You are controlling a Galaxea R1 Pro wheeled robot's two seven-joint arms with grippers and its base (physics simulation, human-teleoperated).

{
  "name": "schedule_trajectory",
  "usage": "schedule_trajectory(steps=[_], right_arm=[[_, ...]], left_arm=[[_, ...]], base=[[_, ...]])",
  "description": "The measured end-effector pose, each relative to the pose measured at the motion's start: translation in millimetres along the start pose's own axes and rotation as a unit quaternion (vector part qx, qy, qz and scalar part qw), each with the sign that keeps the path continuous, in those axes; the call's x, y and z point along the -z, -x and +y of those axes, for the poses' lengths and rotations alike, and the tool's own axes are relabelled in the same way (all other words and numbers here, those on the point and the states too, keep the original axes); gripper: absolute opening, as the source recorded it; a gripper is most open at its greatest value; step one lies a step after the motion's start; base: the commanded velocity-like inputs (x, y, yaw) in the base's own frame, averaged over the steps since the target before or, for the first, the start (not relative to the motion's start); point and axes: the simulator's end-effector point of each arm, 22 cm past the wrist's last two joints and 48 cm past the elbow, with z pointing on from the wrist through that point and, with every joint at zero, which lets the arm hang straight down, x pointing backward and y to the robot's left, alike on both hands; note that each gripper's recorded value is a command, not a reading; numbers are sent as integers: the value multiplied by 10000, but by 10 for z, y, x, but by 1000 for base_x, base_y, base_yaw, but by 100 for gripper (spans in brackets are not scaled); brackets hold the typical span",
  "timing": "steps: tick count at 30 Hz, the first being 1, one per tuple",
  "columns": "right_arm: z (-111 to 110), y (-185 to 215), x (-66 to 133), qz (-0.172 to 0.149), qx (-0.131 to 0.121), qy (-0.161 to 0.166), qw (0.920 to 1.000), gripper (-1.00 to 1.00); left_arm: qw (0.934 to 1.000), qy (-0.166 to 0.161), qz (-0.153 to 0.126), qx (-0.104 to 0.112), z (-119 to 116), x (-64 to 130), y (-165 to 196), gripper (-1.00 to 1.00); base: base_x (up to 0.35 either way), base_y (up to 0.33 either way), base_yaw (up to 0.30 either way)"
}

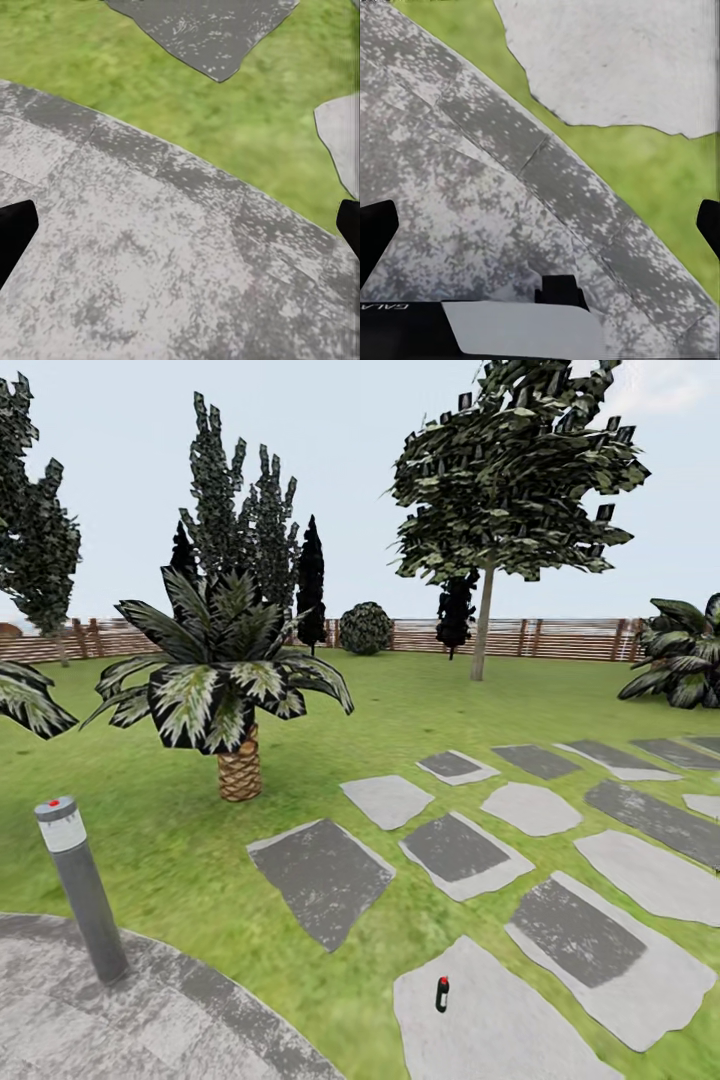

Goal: Pick up the pesticide atomizer in the garden and spray insectifuge to fully cover both potted plants in the garden.

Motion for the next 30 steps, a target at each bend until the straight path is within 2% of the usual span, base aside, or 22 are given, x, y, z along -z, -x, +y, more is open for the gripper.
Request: schedule_trajectory(steps=[20,30], right_arm=[[-14,21,3,-28,0,-7,10000,100],[-15,24,3,-31,1,6,10000,100]], left_arm=[[10000,10,-31,-2,14,1,26,100],[10000,15,-35,1,18,1,29,100]], base=[[0,1,-174],[0,173,-24]])
